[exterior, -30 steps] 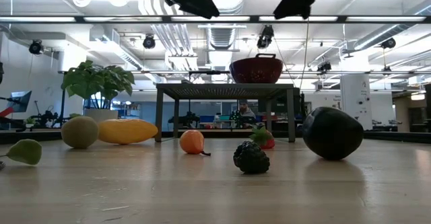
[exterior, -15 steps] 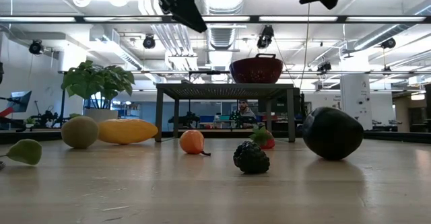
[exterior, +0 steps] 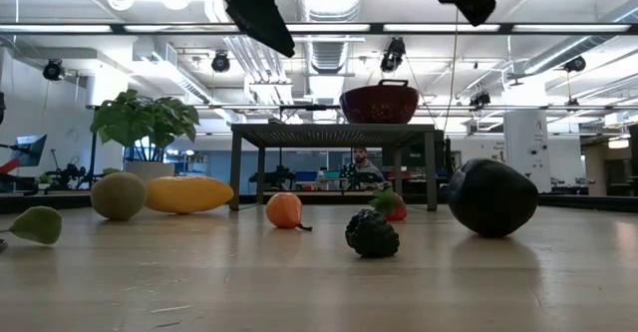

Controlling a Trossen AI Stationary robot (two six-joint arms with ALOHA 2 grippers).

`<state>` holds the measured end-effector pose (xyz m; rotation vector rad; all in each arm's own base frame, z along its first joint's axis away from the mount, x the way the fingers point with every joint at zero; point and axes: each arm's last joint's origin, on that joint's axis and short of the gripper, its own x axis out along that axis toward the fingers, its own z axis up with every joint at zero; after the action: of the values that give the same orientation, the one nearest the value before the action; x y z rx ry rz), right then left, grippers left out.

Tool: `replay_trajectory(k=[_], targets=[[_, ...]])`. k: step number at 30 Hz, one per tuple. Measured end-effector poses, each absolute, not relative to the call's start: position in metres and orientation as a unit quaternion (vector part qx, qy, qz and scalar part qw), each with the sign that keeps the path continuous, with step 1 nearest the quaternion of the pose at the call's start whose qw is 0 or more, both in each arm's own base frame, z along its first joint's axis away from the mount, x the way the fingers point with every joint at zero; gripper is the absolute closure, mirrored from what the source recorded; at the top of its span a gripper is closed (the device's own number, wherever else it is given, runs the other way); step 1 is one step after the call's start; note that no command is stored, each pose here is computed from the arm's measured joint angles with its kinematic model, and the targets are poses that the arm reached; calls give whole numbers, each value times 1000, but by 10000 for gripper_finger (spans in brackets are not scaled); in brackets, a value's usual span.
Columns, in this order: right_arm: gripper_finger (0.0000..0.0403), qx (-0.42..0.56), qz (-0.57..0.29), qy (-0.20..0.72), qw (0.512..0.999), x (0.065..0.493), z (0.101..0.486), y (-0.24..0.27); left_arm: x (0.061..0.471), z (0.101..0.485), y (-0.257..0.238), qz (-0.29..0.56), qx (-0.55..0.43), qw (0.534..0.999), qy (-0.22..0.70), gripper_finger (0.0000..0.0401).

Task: Pick & Place Fruit
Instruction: Put the blackberry into the violet strainer bowl on the shelf

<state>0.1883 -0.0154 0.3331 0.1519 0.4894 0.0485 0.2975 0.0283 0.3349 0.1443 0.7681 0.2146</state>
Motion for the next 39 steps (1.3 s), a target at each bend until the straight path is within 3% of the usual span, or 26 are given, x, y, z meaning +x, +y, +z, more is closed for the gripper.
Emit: replay_trajectory(k=[4, 10, 16, 29, 39], targets=[[312, 47, 92, 216, 971, 206, 322, 17, 297, 335, 28, 106, 68, 918, 375, 137], [309, -1, 51, 257, 965, 227, 295, 59, 297, 335, 29, 112, 70, 918, 375, 137], [283, 10, 55, 304, 951, 250, 274, 89, 297, 335, 29, 112, 75, 917, 374, 137], [228, 0, 82, 352, 933, 303, 245, 126, 278, 349, 27, 124, 40, 899, 418, 138], [211, -12, 94, 373, 923, 335, 229, 140, 249, 373, 25, 127, 36, 916, 378, 140]])
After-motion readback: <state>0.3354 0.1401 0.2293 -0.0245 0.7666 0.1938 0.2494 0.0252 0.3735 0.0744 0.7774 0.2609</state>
